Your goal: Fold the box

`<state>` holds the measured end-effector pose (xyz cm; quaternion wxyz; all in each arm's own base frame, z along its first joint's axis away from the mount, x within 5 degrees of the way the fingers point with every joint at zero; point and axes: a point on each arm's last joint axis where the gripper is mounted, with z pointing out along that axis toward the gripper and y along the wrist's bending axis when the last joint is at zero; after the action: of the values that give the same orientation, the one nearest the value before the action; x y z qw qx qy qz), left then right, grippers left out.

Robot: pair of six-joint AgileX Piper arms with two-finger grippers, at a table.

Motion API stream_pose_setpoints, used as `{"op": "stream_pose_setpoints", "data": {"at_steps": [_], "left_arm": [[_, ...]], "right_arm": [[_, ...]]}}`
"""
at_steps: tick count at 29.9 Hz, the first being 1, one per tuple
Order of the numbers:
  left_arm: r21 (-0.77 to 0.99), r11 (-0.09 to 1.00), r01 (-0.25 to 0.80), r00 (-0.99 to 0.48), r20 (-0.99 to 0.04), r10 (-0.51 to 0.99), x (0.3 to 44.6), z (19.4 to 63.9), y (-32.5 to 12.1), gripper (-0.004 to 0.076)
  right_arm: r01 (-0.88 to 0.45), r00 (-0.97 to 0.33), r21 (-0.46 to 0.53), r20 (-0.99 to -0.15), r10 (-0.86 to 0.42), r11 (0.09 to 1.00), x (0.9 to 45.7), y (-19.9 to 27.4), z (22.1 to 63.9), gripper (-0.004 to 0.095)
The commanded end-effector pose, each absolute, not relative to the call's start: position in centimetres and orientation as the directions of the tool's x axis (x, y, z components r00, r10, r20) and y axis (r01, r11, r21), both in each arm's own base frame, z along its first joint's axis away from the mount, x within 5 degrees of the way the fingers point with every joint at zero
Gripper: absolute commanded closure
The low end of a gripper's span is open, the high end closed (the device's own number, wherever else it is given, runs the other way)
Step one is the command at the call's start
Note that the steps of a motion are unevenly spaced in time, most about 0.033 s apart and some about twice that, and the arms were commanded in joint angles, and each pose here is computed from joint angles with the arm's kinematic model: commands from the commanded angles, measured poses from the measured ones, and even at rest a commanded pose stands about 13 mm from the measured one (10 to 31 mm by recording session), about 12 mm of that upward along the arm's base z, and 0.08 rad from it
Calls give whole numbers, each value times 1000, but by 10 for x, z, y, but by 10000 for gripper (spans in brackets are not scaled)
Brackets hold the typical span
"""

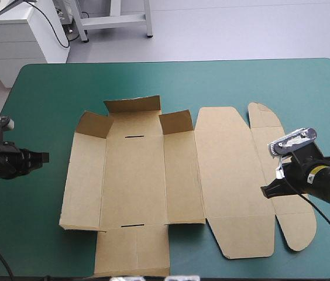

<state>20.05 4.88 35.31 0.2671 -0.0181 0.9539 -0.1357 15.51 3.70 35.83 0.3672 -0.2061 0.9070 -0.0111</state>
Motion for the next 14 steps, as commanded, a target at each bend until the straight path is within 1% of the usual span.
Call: {"op": "stream_pose_setpoints", "data": {"at_steps": [1,4,6,10,12,14], "left_arm": [[-286,958,24,-901,-422,-104,188,336,50,709],[-292,956,-4,-935,-339,-107,182,310,50,709],[-324,946,-19,-941,-313,-126,179,298,47,709],[-402,915,-33,-934,-314,-172,180,289,41,693],[-421,907,-2,-930,-333,-157,181,291,38,640],[-439,898,25,-927,-347,-143,182,292,36,558]], "right_arm": [[-343,-584,-197,-721,-373,919,157,35,370,923],[-342,-582,-200,-722,-374,918,157,35,371,923],[-342,-582,-199,-722,-374,918,157,35,371,923],[-343,-585,-199,-720,-374,918,157,35,370,923],[-344,-588,-197,-717,-374,918,156,35,370,923],[-344,-590,-196,-715,-374,918,156,35,370,923]]}}
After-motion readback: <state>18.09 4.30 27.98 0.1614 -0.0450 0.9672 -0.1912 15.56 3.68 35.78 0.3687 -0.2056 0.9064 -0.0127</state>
